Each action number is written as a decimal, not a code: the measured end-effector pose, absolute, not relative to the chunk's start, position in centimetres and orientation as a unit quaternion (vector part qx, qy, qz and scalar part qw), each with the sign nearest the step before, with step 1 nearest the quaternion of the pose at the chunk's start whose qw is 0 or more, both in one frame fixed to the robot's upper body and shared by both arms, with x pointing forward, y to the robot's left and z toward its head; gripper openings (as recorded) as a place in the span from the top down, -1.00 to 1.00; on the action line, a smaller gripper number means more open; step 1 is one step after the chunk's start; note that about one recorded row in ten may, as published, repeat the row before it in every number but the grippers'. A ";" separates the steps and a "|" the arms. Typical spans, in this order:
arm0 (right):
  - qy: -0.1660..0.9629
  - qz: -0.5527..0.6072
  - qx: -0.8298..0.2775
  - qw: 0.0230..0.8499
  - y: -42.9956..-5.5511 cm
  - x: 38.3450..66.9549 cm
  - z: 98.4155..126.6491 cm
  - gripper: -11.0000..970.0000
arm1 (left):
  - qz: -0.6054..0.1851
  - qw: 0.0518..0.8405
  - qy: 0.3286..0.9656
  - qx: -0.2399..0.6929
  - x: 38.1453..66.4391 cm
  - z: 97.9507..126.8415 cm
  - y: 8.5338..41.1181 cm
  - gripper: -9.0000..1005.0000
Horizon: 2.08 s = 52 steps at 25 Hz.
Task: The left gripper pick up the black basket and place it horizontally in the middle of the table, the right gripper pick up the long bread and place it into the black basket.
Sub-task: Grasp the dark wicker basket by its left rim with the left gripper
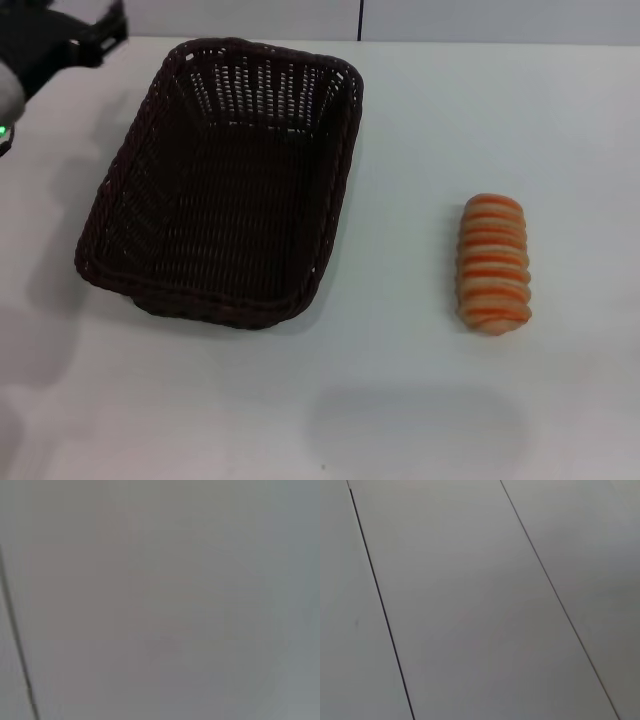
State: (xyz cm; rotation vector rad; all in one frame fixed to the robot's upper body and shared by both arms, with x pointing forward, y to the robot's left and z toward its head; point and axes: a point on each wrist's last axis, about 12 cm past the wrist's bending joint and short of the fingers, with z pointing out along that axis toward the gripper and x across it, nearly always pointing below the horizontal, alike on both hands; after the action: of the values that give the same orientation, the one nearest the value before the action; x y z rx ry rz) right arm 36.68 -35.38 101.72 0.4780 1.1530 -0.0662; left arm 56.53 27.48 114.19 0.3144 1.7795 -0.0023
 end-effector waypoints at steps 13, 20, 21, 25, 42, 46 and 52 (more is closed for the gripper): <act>0.551 -0.030 0.225 0.803 -35.4 37.0 101.4 -0.74 | 0.020 0.430 0.873 0.230 57.1 116.1 23.0 -0.46; 0.553 -0.026 0.222 0.803 -35.3 37.0 101.4 -0.74 | 0.027 0.408 0.883 0.232 57.3 114.7 23.3 -0.44; 0.553 -0.026 0.222 0.803 -35.3 37.1 101.4 -0.74 | 0.029 0.405 0.884 0.231 57.3 114.6 23.4 -0.44; 0.552 -0.025 0.221 0.804 -35.3 37.1 101.5 -0.74 | 0.031 0.397 0.888 0.230 57.4 114.0 23.6 -0.43; 0.553 -0.020 0.216 0.805 -35.2 37.2 101.5 -0.74 | 0.045 0.353 0.893 0.276 57.8 113.5 22.9 -0.09; 0.553 -0.020 0.215 0.805 -35.2 37.2 101.5 -0.74 | 0.048 0.360 0.886 0.288 57.8 114.0 22.7 0.08; 0.552 -0.020 0.215 0.805 -35.2 37.2 101.5 -0.74 | 0.050 0.362 0.875 0.318 57.9 114.3 22.3 0.30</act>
State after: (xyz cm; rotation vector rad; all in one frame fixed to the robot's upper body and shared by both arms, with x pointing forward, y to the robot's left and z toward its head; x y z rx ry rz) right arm 37.19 -35.19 101.53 0.4604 1.1813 -0.0438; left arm 57.90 22.25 114.32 0.8179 2.2544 0.1278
